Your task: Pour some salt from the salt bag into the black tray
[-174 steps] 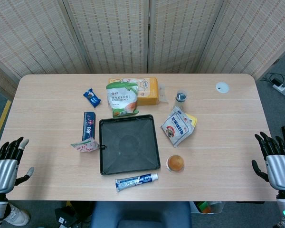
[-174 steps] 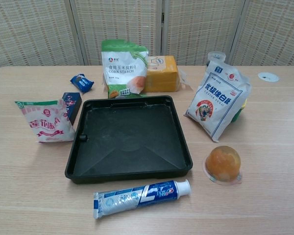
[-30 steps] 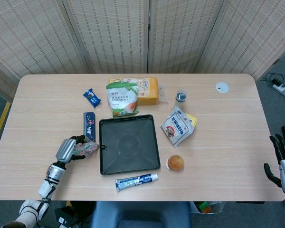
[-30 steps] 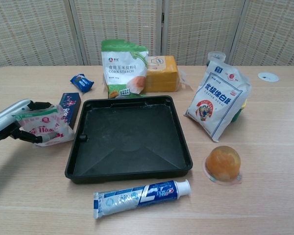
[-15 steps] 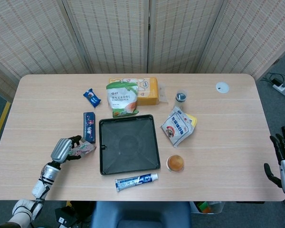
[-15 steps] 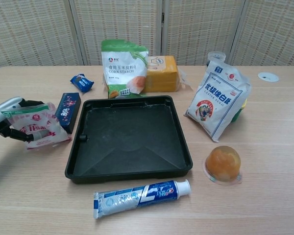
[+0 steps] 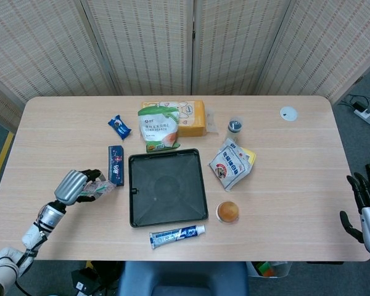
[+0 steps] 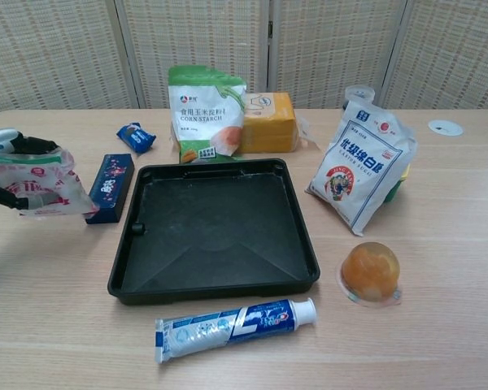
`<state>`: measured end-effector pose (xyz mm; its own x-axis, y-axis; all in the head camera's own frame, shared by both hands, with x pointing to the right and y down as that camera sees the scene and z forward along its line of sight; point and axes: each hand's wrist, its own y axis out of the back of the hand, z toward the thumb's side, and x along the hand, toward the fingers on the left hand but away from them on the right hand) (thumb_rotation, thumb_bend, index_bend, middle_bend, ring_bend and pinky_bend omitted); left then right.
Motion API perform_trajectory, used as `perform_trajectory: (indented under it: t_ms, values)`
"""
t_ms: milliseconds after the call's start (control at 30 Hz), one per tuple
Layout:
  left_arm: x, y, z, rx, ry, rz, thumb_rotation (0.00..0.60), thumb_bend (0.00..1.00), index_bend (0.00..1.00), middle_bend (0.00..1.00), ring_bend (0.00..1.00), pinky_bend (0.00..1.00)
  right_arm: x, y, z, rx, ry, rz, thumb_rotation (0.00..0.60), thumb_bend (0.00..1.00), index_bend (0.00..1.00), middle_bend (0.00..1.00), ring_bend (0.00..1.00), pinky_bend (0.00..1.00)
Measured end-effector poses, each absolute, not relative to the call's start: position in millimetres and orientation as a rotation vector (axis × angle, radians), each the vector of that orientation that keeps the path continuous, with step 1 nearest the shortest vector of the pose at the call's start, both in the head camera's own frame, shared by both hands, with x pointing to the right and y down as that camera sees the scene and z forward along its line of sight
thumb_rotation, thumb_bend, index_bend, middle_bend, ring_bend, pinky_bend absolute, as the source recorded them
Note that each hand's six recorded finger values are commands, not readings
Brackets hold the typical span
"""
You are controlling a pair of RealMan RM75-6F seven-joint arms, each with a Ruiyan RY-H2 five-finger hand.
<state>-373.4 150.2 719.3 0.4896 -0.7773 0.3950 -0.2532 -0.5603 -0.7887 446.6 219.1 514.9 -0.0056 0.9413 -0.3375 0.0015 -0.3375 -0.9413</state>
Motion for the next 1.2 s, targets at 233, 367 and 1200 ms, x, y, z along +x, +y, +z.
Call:
perform_trajectory:
  t_ms: [233, 367, 1200]
  values:
    - [-350.7, 131.6, 696.7, -1.968, 0.663, -0.957, 0.600, 0.71, 0.59, 0.73, 0.74, 0.73, 443.4, 212.0, 512.3, -1.460, -1.010, 1.432, 0.600, 0.42, 0.04, 0.07, 0.13, 0.04]
    - [-329.1, 127.5, 687.3, -1.886, 0.531, -0.950, 0.600, 0.71, 0.58, 0.73, 0.74, 0.73, 441.5, 208.2, 512.4, -1.467, -1.000, 1.417, 0.600, 0.42, 0.04, 0.07, 0.13, 0.04]
    - [-218.9, 122.9, 676.1, -1.367, -0.005, -1.008, 0.600, 0.71, 0.53, 0.73, 0.74, 0.74, 451.0, 205.2, 511.7, -1.466, -1.012, 1.405, 0.600, 0.42, 0.04, 0.07, 0.13, 0.04]
